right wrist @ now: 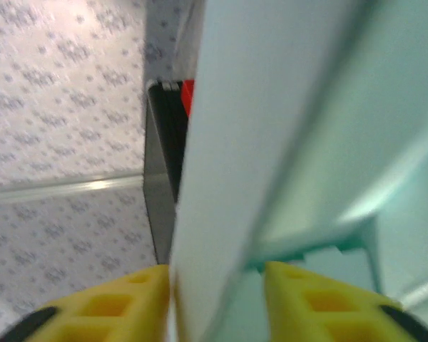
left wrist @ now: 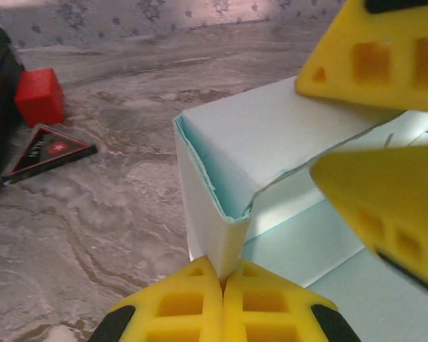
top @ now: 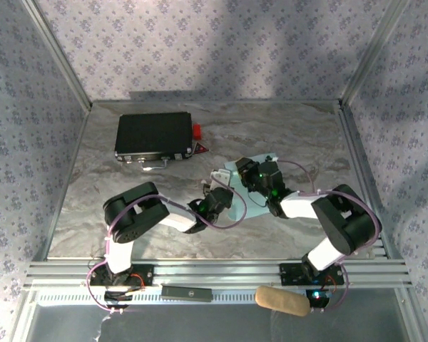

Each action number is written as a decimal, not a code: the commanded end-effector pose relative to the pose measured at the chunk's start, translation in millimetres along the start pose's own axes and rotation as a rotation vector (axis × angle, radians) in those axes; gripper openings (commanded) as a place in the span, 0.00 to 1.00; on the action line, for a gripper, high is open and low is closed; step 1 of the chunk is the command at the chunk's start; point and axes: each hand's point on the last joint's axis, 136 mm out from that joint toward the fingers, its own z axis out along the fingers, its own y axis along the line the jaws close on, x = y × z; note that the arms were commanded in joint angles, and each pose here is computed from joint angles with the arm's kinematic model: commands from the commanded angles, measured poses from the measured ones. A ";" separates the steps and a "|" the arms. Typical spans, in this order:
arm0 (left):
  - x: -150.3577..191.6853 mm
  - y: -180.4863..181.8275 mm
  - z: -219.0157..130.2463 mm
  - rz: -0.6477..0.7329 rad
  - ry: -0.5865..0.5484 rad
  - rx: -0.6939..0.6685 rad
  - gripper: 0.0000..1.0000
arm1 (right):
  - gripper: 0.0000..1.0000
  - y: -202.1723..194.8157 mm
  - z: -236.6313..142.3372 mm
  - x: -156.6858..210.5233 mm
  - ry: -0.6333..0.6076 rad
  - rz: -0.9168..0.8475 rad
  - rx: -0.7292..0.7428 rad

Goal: Fold the paper box

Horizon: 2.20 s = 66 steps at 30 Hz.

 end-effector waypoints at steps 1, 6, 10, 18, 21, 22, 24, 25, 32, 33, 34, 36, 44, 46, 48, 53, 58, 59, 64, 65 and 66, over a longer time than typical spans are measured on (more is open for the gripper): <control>-10.8 2.1 -1.0 -0.001 -0.018 -0.037 0.00 | 0.55 9.0 -15.2 -0.2 -0.005 0.000 0.014; -10.6 7.3 -7.3 0.064 -0.004 -0.032 0.00 | 0.66 24.8 -42.7 -11.3 -0.057 -0.058 0.051; -4.9 12.0 -10.4 0.119 0.018 -0.002 0.00 | 0.69 28.5 -56.7 -18.2 -0.086 -0.055 0.040; 0.0 17.1 -6.7 0.137 0.050 0.018 0.00 | 0.65 3.1 -41.3 -15.3 -0.074 0.044 0.035; 1.7 17.4 -5.1 0.134 0.056 0.016 0.00 | 0.64 -1.3 -42.1 -15.2 -0.090 0.056 0.031; 1.4 17.0 -4.7 0.133 0.055 0.016 0.00 | 0.64 -1.6 -43.3 -16.2 -0.102 0.054 0.029; 1.7 17.1 -4.6 0.132 0.054 0.015 0.00 | 0.63 -2.8 -44.4 -20.6 -0.125 0.052 0.032; 2.2 17.4 -4.7 0.133 0.055 0.015 0.00 | 0.63 -2.4 -44.2 -23.8 -0.139 0.056 0.028; -1.1 17.5 -4.2 0.133 0.050 0.015 0.00 | 0.60 -7.8 -43.7 -26.7 -0.151 0.076 0.043; -1.1 17.9 -3.6 0.133 0.050 0.014 0.00 | 0.58 -7.5 -41.5 -28.4 -0.154 0.078 0.042; -0.8 17.8 -3.4 0.132 0.050 0.014 0.00 | 0.56 -6.5 -37.5 -30.2 -0.155 0.082 0.031; 1.5 17.7 -2.9 0.132 0.054 0.021 0.00 | 0.49 -8.9 -26.9 -33.7 -0.149 0.100 0.032; 4.7 14.0 0.3 0.062 0.032 0.170 0.00 | 0.17 -24.2 0.0 -35.4 -0.122 0.178 0.083; 3.8 14.2 0.9 0.069 0.027 0.190 0.00 | 0.09 -29.2 -0.1 -34.8 -0.123 0.184 0.111; 1.7 14.3 2.0 0.075 0.018 0.204 0.00 | 0.02 -34.8 -1.6 -34.7 -0.129 0.196 0.133; -2.2 14.4 7.0 0.069 0.006 0.240 0.00 | 0.00 -41.2 -0.3 -31.9 -0.121 0.218 0.169; -1.3 14.3 12.9 0.073 0.008 0.248 0.03 | 0.00 -46.4 1.3 -27.9 -0.118 0.217 0.199; 0.0 14.2 13.5 0.076 0.011 0.249 0.03 | 0.00 -47.7 2.4 -27.1 -0.115 0.217 0.202; -4.0 7.3 12.0 0.092 -0.002 0.287 0.14 | 0.00 -56.2 4.5 -24.8 -0.111 0.233 0.214; -4.5 7.3 10.6 0.100 -0.004 0.292 0.15 | 0.00 -56.8 4.0 -25.2 -0.112 0.232 0.215; -3.9 7.5 8.7 0.108 -0.004 0.299 0.16 | 0.00 -56.6 3.5 -26.0 -0.114 0.232 0.215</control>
